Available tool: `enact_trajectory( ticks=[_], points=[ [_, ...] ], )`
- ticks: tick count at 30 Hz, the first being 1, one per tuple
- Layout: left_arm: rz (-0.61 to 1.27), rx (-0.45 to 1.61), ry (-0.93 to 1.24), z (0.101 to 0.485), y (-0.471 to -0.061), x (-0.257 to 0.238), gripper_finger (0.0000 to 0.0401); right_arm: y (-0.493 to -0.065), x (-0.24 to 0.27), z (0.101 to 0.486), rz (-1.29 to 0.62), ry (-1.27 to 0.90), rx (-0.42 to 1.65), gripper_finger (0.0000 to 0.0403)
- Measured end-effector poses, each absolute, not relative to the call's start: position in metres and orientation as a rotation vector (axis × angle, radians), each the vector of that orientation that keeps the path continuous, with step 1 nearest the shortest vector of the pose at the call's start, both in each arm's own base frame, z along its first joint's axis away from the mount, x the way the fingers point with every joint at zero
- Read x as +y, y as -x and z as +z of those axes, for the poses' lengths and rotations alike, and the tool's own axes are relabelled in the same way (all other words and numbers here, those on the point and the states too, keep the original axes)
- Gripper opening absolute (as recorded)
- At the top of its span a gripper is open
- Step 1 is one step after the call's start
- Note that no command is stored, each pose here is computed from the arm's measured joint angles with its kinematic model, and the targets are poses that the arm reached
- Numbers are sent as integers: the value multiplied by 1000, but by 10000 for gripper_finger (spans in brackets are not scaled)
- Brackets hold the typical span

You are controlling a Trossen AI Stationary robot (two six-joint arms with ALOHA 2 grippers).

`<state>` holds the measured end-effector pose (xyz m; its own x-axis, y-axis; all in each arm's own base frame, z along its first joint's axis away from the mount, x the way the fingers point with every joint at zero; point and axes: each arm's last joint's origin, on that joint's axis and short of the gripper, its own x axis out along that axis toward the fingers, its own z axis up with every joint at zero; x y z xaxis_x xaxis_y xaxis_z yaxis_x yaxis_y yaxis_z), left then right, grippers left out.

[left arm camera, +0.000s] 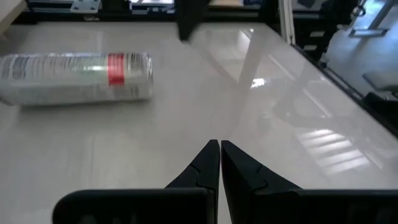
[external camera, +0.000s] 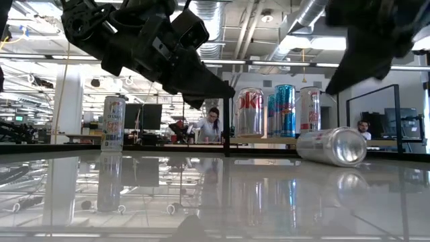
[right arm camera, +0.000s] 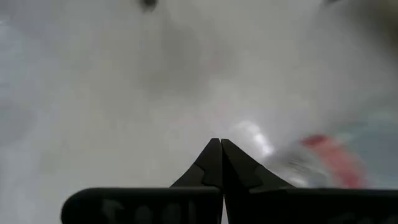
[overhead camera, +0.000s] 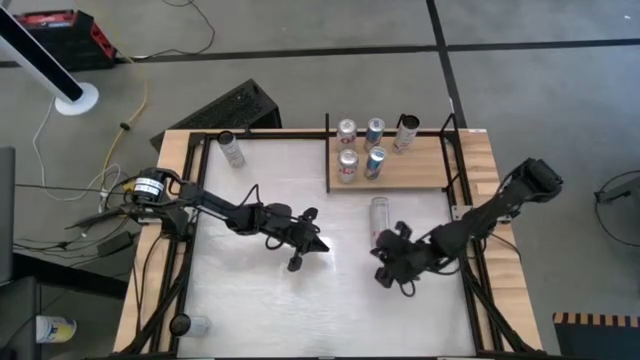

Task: Place canned beverage on shelf
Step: Put the white-pink soda can aligned with the other white-pink soda can on the shelf

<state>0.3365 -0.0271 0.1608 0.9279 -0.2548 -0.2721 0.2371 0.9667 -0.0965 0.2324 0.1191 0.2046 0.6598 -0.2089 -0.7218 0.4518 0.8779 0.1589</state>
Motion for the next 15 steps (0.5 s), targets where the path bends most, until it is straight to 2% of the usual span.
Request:
enact_trajectory(
  ticks=[3,7,11,15],
  points=[
    [-255,284,65,161,-336,-28,0,-217,113,211,-545,-294,754,18],
    [-188,295,108,158,-337,-27,0,-201,96,200,-758,-281,796,18],
    [-62,332,102,148,-339,-23,0,-199,84,176,-826,-282,822,18],
    [-16,374,60,132,-349,-21,0,-202,75,160,-834,-319,811,18]
  ],
)
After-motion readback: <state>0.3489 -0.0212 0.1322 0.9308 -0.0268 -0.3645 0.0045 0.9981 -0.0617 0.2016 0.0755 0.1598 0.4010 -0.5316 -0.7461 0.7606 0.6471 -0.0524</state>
